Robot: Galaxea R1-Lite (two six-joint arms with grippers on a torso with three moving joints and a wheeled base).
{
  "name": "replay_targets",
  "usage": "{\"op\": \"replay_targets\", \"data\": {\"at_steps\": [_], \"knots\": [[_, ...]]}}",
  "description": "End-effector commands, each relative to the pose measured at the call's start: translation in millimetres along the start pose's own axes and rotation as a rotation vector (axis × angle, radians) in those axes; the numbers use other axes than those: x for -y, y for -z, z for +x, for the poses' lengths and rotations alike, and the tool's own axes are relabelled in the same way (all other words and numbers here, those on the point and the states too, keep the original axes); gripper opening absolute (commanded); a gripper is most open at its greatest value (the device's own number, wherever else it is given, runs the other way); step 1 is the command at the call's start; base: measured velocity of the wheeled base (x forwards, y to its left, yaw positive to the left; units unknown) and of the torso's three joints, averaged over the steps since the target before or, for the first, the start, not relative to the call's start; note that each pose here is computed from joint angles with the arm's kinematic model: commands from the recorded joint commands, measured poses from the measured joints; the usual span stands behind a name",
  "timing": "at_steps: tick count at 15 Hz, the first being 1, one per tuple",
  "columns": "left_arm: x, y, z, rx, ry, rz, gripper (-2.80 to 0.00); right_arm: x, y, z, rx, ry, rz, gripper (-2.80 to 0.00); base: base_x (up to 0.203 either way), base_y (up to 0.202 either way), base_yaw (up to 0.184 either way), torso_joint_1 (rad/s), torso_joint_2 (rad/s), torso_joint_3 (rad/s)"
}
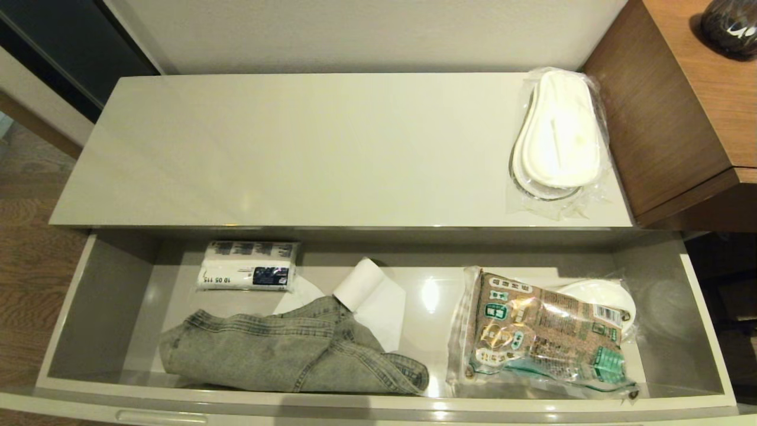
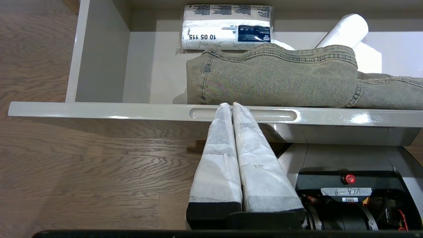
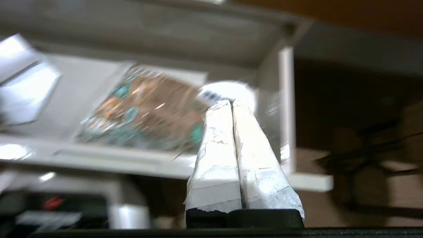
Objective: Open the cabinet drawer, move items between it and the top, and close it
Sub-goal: Take out the shorts from the drawer
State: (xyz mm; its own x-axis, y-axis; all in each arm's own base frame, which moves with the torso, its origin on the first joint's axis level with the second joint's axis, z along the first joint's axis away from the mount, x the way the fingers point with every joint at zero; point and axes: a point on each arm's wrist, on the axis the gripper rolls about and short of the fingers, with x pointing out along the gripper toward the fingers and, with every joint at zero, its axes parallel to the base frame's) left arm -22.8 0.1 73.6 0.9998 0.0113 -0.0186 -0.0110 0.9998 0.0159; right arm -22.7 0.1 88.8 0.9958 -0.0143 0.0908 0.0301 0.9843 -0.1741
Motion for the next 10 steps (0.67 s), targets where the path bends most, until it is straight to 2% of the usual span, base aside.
{"op": "replay_targets", "data": {"at_steps": [1,3,5,10], "knots": [[0.0,0.0,0.1,-0.001,-0.001,-0.002,-2.80,-1.7,7.1,0.6,-0.050,-0.028,0.058,-2.80,0.000,0.000,0.000,0.000,0.00,0.000],[0.0,0.0,0.1,-0.002,-0.001,0.000,-2.80,-1.8,7.3,0.6,-0.052,-0.028,0.060,-2.80,0.000,0.000,0.000,0.000,0.00,0.000],[0.0,0.2,0.1,-0.003,-0.002,0.004,-2.80,-2.6,13.1,-0.9,-0.129,-0.027,0.131,-2.80,0.000,0.000,0.000,0.000,0.00,0.000],[0.0,0.0,0.1,-0.001,-0.002,-0.002,-2.80,-2.7,13.2,-1.1,-0.134,-0.033,0.124,-2.80,0.000,0.000,0.000,0.000,0.00,0.000]]}}
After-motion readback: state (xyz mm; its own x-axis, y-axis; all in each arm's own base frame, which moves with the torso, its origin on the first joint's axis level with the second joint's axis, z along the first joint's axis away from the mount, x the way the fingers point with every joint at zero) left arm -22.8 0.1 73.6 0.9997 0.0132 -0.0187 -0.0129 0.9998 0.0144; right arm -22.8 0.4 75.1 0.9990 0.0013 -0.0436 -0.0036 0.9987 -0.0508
